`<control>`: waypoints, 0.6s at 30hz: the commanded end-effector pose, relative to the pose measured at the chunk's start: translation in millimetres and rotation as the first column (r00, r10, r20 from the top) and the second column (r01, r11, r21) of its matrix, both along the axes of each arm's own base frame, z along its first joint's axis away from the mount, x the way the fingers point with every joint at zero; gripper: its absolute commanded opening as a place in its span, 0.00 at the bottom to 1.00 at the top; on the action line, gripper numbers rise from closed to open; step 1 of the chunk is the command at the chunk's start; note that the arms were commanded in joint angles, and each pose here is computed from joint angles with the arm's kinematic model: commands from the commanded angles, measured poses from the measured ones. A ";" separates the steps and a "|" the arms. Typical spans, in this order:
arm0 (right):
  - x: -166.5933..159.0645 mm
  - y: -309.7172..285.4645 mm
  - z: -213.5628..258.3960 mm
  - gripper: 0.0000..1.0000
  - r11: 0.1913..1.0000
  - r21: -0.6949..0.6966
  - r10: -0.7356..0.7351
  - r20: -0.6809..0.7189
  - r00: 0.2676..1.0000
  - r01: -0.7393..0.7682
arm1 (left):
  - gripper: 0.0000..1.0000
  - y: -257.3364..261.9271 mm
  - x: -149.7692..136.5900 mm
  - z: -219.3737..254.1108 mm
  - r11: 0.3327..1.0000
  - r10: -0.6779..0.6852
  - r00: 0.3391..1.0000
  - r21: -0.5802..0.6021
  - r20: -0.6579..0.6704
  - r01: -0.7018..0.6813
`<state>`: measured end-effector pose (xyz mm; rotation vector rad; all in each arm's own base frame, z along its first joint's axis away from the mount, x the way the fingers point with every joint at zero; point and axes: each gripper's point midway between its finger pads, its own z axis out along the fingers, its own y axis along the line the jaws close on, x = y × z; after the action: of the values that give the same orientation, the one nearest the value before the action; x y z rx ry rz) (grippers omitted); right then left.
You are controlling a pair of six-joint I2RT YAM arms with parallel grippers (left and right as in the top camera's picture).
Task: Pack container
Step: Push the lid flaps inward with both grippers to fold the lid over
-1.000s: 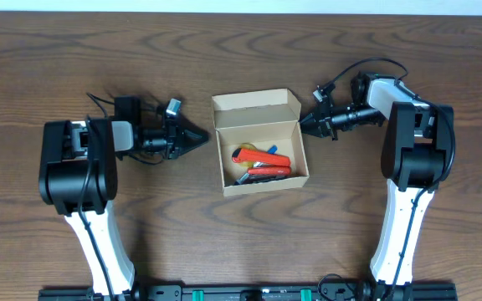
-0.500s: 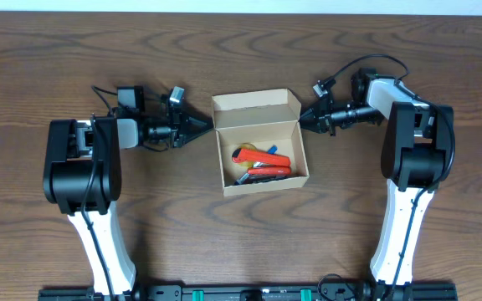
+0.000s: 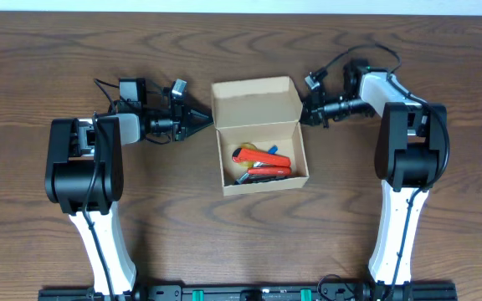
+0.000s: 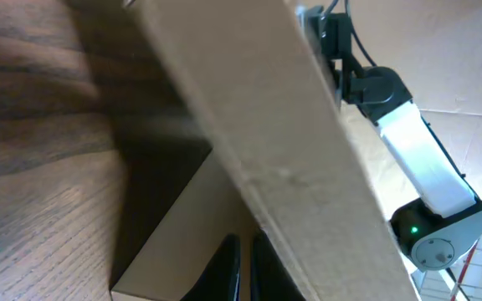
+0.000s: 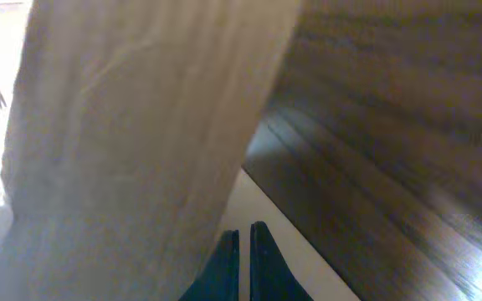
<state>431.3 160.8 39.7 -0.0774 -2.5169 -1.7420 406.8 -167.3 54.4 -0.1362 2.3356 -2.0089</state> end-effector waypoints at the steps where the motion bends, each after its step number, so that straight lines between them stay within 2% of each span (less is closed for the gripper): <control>1: 7.9 7.6 11.9 0.01 1.000 0.008 0.010 0.022 1.000 -0.010 | 0.06 -0.5 2.0 5.8 1.000 -0.015 1.000 -0.025 0.010 0.015; 5: 11.8 7.1 19.0 0.02 1.000 0.000 0.015 0.039 0.999 -0.015 | 0.06 -0.5 2.0 5.8 1.000 -0.014 1.000 -0.025 0.010 0.015; 11: 11.0 1.9 28.8 0.01 0.994 -0.100 0.046 0.078 0.996 -0.038 | 0.06 -0.9 1.5 10.1 0.999 -0.023 1.000 -0.041 0.005 0.023; 18: 13.7 -3.4 64.5 0.01 0.985 -0.168 0.055 0.179 0.982 -0.024 | 0.06 0.0 7.1 26.0 1.000 -0.004 0.998 -0.011 0.059 0.004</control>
<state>438.4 156.5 62.7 -0.0125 -2.6504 -1.5774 405.3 -167.9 58.8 -0.1345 2.3277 -2.0367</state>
